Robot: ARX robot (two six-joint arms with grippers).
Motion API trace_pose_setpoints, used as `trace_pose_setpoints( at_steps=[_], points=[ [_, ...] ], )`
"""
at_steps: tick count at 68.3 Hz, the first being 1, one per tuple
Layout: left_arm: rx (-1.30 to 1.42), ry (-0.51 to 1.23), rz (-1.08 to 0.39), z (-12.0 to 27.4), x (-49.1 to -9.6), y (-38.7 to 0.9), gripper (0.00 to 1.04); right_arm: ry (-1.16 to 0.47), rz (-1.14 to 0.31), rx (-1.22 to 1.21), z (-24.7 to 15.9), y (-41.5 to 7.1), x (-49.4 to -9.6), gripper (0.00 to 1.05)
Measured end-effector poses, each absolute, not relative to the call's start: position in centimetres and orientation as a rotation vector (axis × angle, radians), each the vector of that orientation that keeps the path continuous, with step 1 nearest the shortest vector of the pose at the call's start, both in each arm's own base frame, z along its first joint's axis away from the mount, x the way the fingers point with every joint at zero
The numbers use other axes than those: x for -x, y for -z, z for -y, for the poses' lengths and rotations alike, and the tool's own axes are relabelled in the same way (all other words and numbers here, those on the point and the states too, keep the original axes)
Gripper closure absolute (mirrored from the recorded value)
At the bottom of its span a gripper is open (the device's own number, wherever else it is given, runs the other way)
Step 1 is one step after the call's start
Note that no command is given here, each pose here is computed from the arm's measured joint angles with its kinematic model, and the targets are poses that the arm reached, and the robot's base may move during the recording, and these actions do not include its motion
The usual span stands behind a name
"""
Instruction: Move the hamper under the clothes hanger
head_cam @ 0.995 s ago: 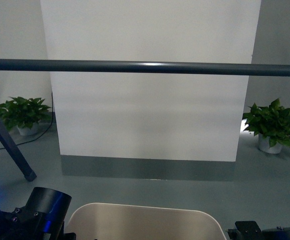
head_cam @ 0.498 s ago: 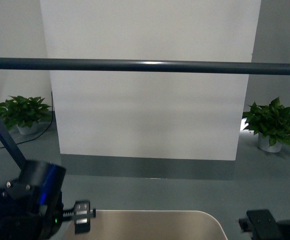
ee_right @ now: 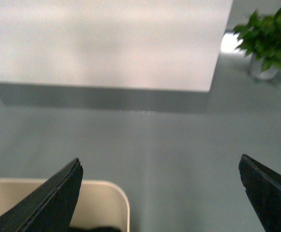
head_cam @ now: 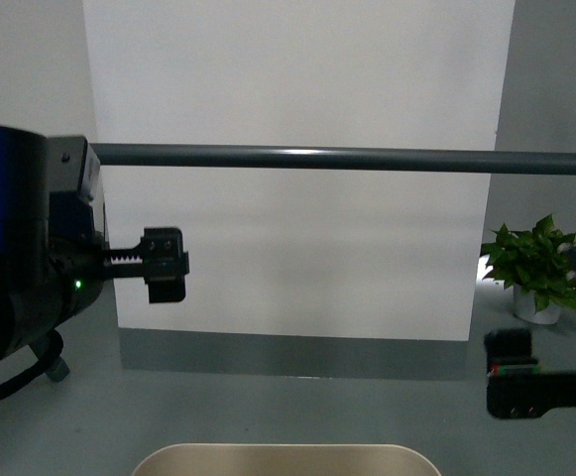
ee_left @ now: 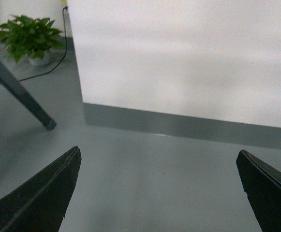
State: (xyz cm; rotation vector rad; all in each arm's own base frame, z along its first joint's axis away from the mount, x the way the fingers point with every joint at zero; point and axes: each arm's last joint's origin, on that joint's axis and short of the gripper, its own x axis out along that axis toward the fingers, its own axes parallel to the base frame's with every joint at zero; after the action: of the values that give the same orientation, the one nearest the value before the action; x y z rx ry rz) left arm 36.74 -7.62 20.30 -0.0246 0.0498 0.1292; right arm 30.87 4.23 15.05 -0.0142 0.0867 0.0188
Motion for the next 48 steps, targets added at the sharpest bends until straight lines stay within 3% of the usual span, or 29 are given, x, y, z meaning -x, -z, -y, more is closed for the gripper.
trace_pose_setpoints(
  at_steps=[6,21,32,42,48],
  points=[
    [0.019,-0.075,-0.018,7.8,-36.3,-20.7,0.11,-0.02,-0.061,0.009,-4.4,-15.3,-30.3,0.09],
    [0.014,0.008,-0.015,5.5,-32.1,-18.7,0.41,-0.007,-0.029,0.007,-3.5,-14.8,-27.2,0.37],
    [0.016,-0.001,-0.002,3.9,-29.1,-18.6,0.62,0.0,-0.015,0.004,-2.5,-16.0,-24.7,0.6],
    [0.014,0.008,-0.015,2.6,-25.0,-17.7,0.96,-0.004,-0.019,0.004,-1.6,-16.0,-21.6,0.93],
    [0.015,0.003,-0.015,2.2,-23.8,-17.5,1.02,-0.002,-0.02,0.006,-1.4,-16.0,-20.6,1.04]
  ],
)
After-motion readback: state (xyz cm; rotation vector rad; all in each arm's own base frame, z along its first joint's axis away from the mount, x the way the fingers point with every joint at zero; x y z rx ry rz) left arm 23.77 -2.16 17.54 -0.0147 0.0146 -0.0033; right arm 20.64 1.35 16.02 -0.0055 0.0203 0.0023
